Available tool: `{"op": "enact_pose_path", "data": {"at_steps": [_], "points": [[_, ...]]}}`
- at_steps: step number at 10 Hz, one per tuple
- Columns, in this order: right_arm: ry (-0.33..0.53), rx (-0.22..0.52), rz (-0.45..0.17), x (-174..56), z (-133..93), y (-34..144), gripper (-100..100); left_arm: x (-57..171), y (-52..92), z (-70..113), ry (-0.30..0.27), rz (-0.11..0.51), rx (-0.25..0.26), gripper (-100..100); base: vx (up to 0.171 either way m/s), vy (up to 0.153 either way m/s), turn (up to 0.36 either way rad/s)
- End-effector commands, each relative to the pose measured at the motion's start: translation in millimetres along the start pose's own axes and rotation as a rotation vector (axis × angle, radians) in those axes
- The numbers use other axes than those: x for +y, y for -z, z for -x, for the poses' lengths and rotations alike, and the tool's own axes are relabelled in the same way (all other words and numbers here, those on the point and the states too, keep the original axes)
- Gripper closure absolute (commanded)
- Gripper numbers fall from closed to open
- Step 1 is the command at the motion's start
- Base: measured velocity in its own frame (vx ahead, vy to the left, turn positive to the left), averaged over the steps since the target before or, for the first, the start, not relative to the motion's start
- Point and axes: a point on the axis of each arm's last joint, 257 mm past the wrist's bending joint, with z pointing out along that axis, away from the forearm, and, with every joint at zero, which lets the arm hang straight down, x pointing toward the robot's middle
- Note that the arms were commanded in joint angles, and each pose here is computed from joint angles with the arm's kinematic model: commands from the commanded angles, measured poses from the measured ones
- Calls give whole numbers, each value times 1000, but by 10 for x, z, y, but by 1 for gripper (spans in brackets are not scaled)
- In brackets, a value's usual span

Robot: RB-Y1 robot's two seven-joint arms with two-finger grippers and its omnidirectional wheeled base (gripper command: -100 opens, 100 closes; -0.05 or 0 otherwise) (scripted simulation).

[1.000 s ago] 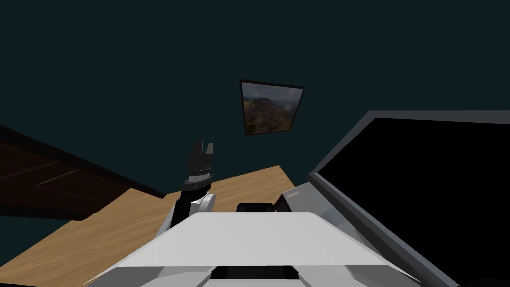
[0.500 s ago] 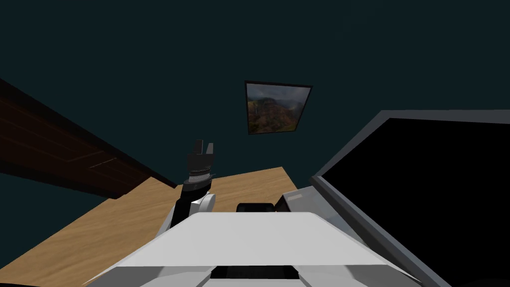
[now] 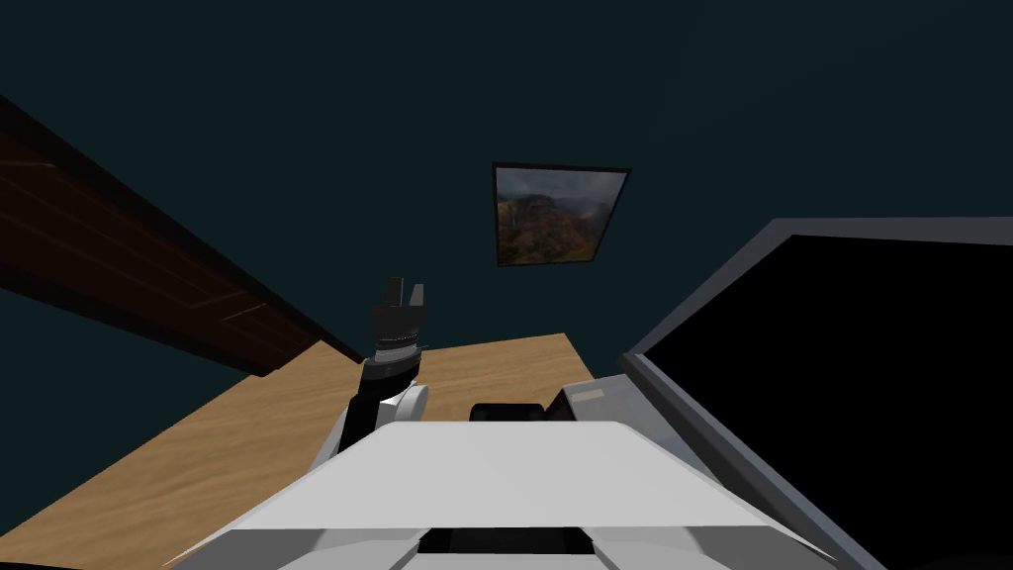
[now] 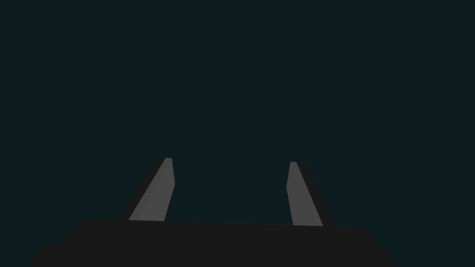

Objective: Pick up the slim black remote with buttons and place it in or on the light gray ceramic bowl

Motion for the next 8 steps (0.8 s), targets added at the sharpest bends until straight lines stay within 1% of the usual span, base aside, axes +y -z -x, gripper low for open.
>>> {"op": "enact_pose_path", "data": {"at_steps": [1, 3, 4, 5, 8], "points": [[-9, 3, -4, 18, 96, -120, -100, 0, 0, 0, 0, 0, 0, 0, -6, -29, 76], [-16, 5, -7, 33, 199, -237, -100, 0, 0, 0, 0, 0, 0, 0, -14, -43, 64], [-14, 2, -5, 22, 166, -198, -100, 0, 0, 0, 0, 0, 0, 0, -9, -7, 30], [-14, 4, -6, 21, 167, -205, 100, 0, 0, 0, 0, 0, 0, 0, 0, 0, 0], [-12, 4, -4, 31, 164, -201, 100, 0, 0, 0, 0, 0, 0, 0, 0, 0, 0]]}}
